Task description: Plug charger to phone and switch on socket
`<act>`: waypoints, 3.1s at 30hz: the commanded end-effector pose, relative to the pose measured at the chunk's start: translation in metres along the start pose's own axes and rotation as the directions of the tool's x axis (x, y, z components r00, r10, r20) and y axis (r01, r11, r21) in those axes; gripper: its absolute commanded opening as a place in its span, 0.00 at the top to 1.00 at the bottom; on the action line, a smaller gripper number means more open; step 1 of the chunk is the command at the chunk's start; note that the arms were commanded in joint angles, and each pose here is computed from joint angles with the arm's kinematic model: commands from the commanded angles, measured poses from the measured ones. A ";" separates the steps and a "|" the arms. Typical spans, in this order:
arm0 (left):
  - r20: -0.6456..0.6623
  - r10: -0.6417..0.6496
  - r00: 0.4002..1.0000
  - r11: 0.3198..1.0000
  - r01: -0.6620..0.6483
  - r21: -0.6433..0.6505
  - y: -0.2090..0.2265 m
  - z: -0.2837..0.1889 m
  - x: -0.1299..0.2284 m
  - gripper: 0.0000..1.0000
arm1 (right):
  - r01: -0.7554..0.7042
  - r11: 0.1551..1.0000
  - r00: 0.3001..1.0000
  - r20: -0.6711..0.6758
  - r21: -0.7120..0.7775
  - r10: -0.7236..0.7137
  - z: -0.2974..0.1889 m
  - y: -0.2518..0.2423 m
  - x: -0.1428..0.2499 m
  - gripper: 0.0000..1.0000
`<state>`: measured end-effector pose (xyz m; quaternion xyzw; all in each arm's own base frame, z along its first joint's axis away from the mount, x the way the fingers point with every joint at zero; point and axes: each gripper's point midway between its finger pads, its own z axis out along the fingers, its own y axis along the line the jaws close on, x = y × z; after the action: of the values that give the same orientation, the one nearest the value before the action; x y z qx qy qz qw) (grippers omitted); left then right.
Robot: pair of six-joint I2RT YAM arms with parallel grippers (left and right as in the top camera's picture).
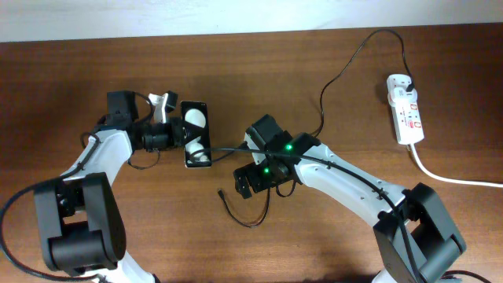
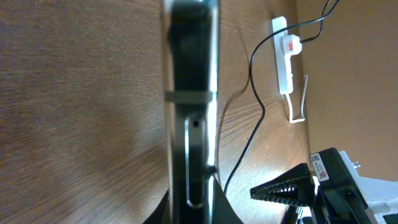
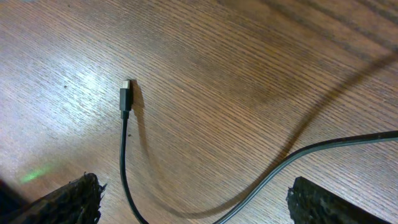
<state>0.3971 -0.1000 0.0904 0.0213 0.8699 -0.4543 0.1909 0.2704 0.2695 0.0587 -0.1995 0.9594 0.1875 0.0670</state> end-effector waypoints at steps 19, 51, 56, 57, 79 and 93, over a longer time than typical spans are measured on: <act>0.026 -0.022 0.999 1.000 0.022 0.005 -0.002 -0.004 -0.002 1.00 | 0.009 1.000 1.000 0.017 -0.012 -0.008 -0.001 0.005 -0.002 0.01; 0.027 -0.022 0.999 1.000 0.022 -0.003 -0.001 -0.004 -0.002 1.00 | 0.117 0.979 0.991 0.040 0.168 -0.126 0.072 0.058 0.022 0.59; 0.027 -0.022 0.999 1.000 0.023 -0.003 -0.001 -0.004 -0.002 1.00 | 0.117 0.979 0.992 0.031 0.165 -0.123 0.086 0.056 0.022 0.62; 0.027 -0.023 0.999 1.000 0.023 -0.003 -0.001 -0.004 -0.002 1.00 | 0.117 0.980 0.992 0.032 0.164 -0.124 0.087 0.056 0.022 0.64; 0.026 -0.024 0.999 1.000 0.024 -0.001 -0.001 -0.004 -0.002 1.00 | 0.068 0.995 0.997 -0.028 0.074 -0.066 0.087 0.069 0.036 0.96; 0.109 -0.217 0.970 0.928 0.170 0.332 -0.009 -0.052 -0.009 1.00 | 0.166 0.929 0.953 0.297 -0.331 -0.065 -0.016 0.135 -0.001 0.96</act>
<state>0.3904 -0.0635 0.1092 -0.0305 0.7929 -0.5646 0.2272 0.2374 0.3713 0.1310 -0.2184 0.8972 0.3233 0.2069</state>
